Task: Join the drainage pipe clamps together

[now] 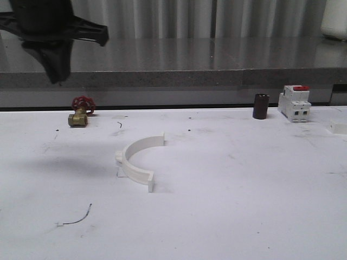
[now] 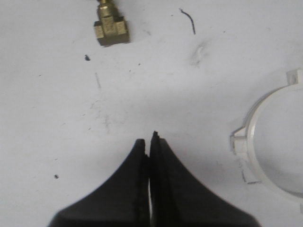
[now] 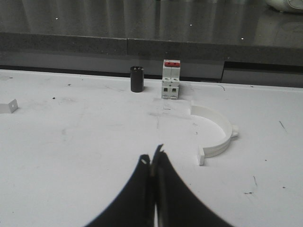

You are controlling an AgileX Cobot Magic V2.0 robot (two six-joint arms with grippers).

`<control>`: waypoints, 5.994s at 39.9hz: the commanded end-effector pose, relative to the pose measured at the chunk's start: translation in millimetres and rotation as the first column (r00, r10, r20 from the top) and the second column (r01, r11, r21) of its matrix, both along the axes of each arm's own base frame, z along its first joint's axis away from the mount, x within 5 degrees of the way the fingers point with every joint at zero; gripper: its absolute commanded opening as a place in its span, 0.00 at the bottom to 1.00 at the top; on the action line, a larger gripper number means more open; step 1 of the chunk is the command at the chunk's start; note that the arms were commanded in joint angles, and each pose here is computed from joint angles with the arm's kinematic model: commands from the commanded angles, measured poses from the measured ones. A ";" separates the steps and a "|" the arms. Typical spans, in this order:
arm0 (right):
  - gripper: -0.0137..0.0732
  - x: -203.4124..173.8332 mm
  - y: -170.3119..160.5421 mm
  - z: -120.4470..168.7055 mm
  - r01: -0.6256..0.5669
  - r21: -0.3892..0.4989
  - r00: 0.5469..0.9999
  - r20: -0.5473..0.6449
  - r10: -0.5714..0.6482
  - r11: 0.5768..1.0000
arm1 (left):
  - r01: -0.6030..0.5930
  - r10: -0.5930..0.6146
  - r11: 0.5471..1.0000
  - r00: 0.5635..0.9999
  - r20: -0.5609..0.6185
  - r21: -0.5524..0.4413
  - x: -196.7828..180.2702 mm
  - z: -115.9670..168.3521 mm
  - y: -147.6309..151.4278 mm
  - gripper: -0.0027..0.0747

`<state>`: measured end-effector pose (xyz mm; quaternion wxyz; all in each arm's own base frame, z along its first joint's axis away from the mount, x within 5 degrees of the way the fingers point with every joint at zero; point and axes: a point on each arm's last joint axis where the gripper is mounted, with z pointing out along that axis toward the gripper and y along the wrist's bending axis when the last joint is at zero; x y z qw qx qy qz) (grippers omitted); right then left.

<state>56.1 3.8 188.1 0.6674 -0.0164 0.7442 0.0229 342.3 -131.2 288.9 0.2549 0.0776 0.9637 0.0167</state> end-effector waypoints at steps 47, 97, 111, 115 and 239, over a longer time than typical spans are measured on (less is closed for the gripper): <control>0.02 -0.8 -0.7 9.4 0.006 -0.005 0.995 0.097 -0.005 1.000 | 0.236 -0.096 0.972 0.399 0.912 -0.001 -312.1 8.7 131.4 0.01; 0.03 34.2 3.1 151.2 -0.019 0.010 1.000 0.011 0.019 1.000 | 0.235 -0.096 0.972 0.401 0.911 -0.001 -312.1 8.5 131.4 0.01; 0.46 76.1 4.2 147.3 -0.012 0.008 0.995 -0.100 0.013 1.000 | 0.235 -0.096 0.972 0.401 0.911 -0.001 -312.1 8.5 131.4 0.01; 0.73 77.1 4.2 147.7 -0.011 0.007 0.996 -0.093 0.011 1.000 | 0.235 -0.096 0.972 0.401 0.911 -0.001 -312.1 8.5 131.4 0.01; 0.25 321.0 -19.3 116.1 0.334 0.051 0.457 -0.882 -0.114 0.941 | 0.235 -0.096 0.972 0.401 0.911 -0.001 -312.1 8.5 131.4 0.01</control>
